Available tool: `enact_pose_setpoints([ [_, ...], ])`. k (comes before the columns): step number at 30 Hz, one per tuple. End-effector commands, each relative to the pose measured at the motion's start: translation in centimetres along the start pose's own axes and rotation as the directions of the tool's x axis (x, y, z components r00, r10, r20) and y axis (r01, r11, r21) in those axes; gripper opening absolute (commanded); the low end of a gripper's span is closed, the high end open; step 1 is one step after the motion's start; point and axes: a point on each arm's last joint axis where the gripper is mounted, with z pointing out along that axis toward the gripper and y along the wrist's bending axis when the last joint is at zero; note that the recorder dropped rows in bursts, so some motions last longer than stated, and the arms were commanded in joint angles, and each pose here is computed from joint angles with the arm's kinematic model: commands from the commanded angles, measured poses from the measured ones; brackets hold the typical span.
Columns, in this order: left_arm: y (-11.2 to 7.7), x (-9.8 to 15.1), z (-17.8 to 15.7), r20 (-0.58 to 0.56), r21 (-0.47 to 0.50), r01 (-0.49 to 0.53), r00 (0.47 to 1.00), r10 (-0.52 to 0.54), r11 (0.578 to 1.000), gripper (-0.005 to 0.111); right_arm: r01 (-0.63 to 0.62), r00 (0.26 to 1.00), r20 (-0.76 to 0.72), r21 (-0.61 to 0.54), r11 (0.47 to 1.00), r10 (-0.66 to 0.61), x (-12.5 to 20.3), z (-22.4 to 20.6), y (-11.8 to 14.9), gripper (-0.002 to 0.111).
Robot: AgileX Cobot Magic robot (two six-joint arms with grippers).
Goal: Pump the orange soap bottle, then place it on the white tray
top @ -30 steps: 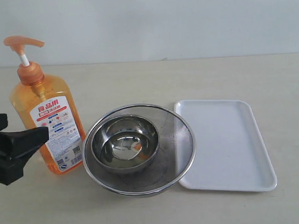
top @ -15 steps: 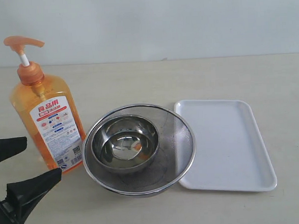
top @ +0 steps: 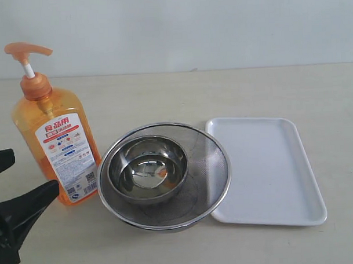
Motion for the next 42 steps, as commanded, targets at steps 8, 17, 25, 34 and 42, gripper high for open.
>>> enact_pose_setpoints([
  [8, 0.3, 0.4, -0.2, -0.021, -0.004, 0.11, 0.994, -0.11, 0.994, 0.075, -0.001, 1.0, 0.012, 0.005, 1.0, 0.0, -0.1, 0.0, 0.0, 0.0],
  [17, 0.0, -0.2, -0.2, 0.034, 0.035, 0.164, 0.986, -0.165, 0.986, 0.075, -0.003, 1.0, 0.012, 0.005, 1.0, 0.003, -0.1, 0.0, 0.0, 0.0],
  [25, 2.1, -0.3, -0.4, 0.078, -0.187, 0.157, 0.986, -0.145, 0.97, 0.075, -0.004, 1.0, 0.012, 0.005, 1.0, 0.004, -0.1, 0.0, 0.0, 0.0],
  [34, 1.9, -0.3, 0.7, 0.089, -0.144, 0.04, 0.996, -0.028, 0.989, 0.087, -0.004, 1.0, 0.012, 0.005, 1.0, 0.004, -0.1, 0.0, 0.0, 0.0],
  [42, 3.7, 0.5, 4.2, -0.031, -0.194, -0.036, 0.999, 0.031, 0.98, 0.087, -0.004, 1.0, 0.012, 0.005, 1.0, 0.004, -0.1, 0.0, 0.0, 0.0],
])
